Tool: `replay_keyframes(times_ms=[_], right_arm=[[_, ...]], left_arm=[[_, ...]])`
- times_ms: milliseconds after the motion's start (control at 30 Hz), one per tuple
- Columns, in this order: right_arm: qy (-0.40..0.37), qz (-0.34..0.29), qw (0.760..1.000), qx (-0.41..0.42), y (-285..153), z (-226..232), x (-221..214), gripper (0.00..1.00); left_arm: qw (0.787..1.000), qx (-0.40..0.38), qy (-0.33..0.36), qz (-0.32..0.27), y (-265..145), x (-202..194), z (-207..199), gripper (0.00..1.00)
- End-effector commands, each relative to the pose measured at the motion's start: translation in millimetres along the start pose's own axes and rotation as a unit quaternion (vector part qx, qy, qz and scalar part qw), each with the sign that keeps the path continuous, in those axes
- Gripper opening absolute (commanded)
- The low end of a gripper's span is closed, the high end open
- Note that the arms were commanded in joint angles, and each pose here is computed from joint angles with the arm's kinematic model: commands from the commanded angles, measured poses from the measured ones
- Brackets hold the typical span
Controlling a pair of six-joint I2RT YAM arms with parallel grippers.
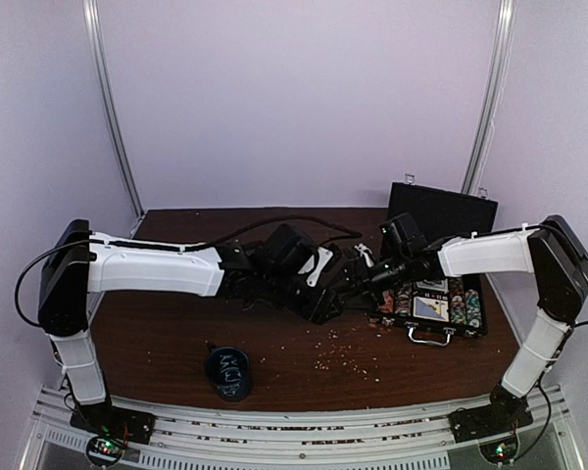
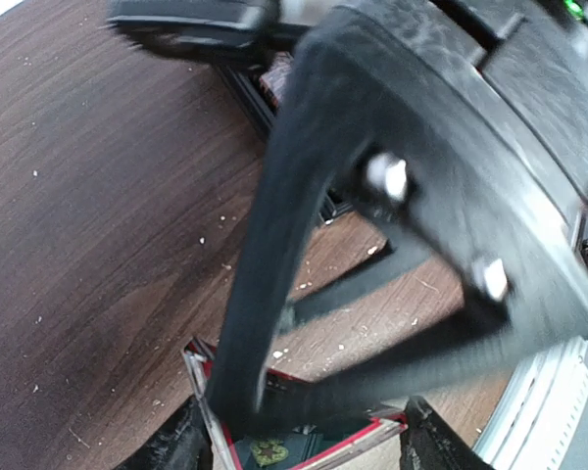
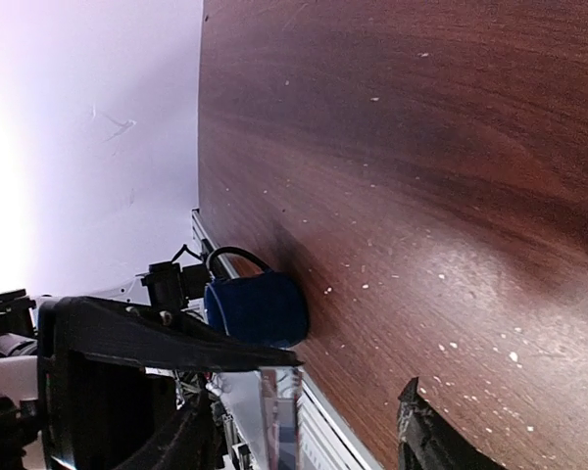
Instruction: Pack up texas hold em set
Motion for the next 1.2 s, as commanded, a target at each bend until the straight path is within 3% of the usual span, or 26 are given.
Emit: replay_keyframes(times_ms=[0,67,133,300,367,467,567,767,900,1033,1167], right_arm=[[-0.035,0.027,0.998,0.033,11.8,22.3,0.7,0.61],[-0.037,0.038,0.998,0.036,16.1,22.9,-2.4,0.58],[-0.039,0.046,0.998,0.036,17.8,23.4,-4.5,0.49],[-0.047,0.050,0.997,0.024,15.9,22.6,-5.1,0.13],[-0.051,0.044,0.998,0.011,11.9,21.0,-2.1,0.00],[-0.055,0.006,0.998,-0.032,-5.9,12.2,10.4,0.00],[-0.036,-0.062,0.994,-0.085,-40.1,-5.1,24.9,0.00],[0.028,-0.196,0.955,-0.222,-132.2,-62.9,25.8,0.00],[0.071,-0.255,0.922,-0.284,-181.8,-99.4,6.2,0.00],[0.090,-0.270,0.903,-0.323,-203.5,-119.9,-11.9,0.00],[0.111,-0.264,0.897,-0.337,-203.4,-138.7,-27.3,0.00]], left_arm=[[0.998,-0.033,0.015,-0.050,-5.7,28.4,-19.7,0.50],[0.998,-0.029,0.015,-0.049,-4.7,28.9,-19.1,0.50],[0.998,-0.024,0.014,-0.052,-4.9,30.4,-18.3,0.49],[0.998,-0.012,0.010,-0.059,-5.3,32.4,-15.5,0.50],[0.998,0.009,0.004,-0.062,-6.9,33.2,-10.5,0.57],[0.994,0.065,-0.023,-0.083,-17.6,34.7,5.4,0.78],[0.986,0.104,-0.053,-0.120,-42.8,36.8,20.5,0.87],[0.965,0.171,-0.137,-0.143,-90.1,18.8,84.2,0.91],[0.946,0.206,-0.204,-0.146,-126.7,-8.1,141.2,0.91],[0.922,0.217,-0.271,-0.169,-163.9,-30.2,188.4,0.93],[0.921,0.204,-0.289,-0.164,-175.2,-46.8,205.1,0.95]])
Point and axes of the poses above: each gripper's point midway between its finger pads, its own y axis out along the fingers, its own z axis along the line the jaws close on, x = y × z, the point moved 5 cm from there along -y, back along the fingers, and after that the axes turned 9 degrees about -y, right-handed, at the moved point
